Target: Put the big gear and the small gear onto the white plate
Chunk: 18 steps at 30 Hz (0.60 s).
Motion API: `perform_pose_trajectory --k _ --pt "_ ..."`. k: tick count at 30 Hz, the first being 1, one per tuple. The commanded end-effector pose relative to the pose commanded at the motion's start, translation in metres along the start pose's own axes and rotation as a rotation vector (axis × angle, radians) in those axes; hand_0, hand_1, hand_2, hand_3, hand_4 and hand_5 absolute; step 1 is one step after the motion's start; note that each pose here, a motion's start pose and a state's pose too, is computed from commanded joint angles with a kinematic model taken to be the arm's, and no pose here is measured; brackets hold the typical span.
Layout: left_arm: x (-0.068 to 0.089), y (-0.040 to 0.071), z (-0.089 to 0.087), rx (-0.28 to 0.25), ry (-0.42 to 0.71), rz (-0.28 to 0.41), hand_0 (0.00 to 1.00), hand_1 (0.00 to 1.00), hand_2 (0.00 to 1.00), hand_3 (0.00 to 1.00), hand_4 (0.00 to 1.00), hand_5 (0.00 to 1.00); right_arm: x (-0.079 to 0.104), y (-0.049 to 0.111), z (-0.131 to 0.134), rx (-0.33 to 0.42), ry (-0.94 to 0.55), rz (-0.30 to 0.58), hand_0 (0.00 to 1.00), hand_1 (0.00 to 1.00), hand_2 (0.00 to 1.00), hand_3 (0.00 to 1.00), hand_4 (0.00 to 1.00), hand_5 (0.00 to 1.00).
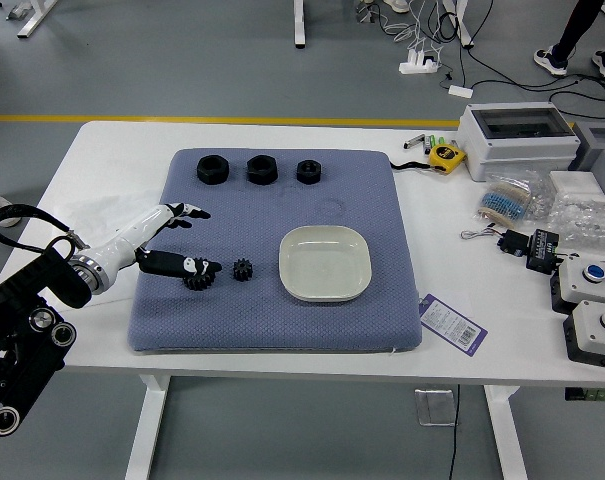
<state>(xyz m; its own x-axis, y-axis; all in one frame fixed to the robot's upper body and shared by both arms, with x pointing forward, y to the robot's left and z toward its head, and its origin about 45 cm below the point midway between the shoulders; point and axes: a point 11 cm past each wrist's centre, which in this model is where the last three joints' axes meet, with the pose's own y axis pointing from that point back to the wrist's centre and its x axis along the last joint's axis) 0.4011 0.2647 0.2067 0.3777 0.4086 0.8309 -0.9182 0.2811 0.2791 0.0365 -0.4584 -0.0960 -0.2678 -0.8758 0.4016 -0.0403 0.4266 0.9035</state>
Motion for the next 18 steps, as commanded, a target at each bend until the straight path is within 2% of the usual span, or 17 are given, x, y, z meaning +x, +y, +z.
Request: perform_pose_trajectory --k 2,7,8,9,18 --pt "-0.001 -0.003 0.003 -0.005 -0.055 0.000 0.739 0.773 0.862 0.836 0.998 0.139 0.000 0.000 0.000 0.000 0.000 0.000 0.684 0.656 0.739 0.600 0.807 0.720" --pt "-0.002 -0.010 0.009 -0.020 -0.141 0.000 0.739 0.773 0.862 0.836 0.998 0.139 0.000 0.000 -0.002 0.002 0.001 0.000 0.684 0.656 0.739 0.600 0.807 0.720" --pt "-0.003 -0.012 0.010 -0.020 -0.159 -0.008 0.730 0.769 0.854 0.838 0.998 0.091 -0.001 0.000 -0.002 0.003 0.001 0.000 0.684 0.656 0.739 0.600 0.808 0.721" --pt "-0.005 -0.013 0.011 -0.019 -0.171 -0.015 0.730 0.769 0.854 0.838 0.998 0.091 -0.001 0.000 -0.003 0.004 0.001 0.000 0.684 0.656 0.739 0.600 0.808 0.721" --pt "-0.014 -0.019 0.012 -0.008 -0.192 -0.061 0.726 0.759 0.835 0.837 0.998 0.086 -0.001 0.000 -0.005 0.005 0.002 0.000 0.684 0.656 0.739 0.600 0.808 0.721"
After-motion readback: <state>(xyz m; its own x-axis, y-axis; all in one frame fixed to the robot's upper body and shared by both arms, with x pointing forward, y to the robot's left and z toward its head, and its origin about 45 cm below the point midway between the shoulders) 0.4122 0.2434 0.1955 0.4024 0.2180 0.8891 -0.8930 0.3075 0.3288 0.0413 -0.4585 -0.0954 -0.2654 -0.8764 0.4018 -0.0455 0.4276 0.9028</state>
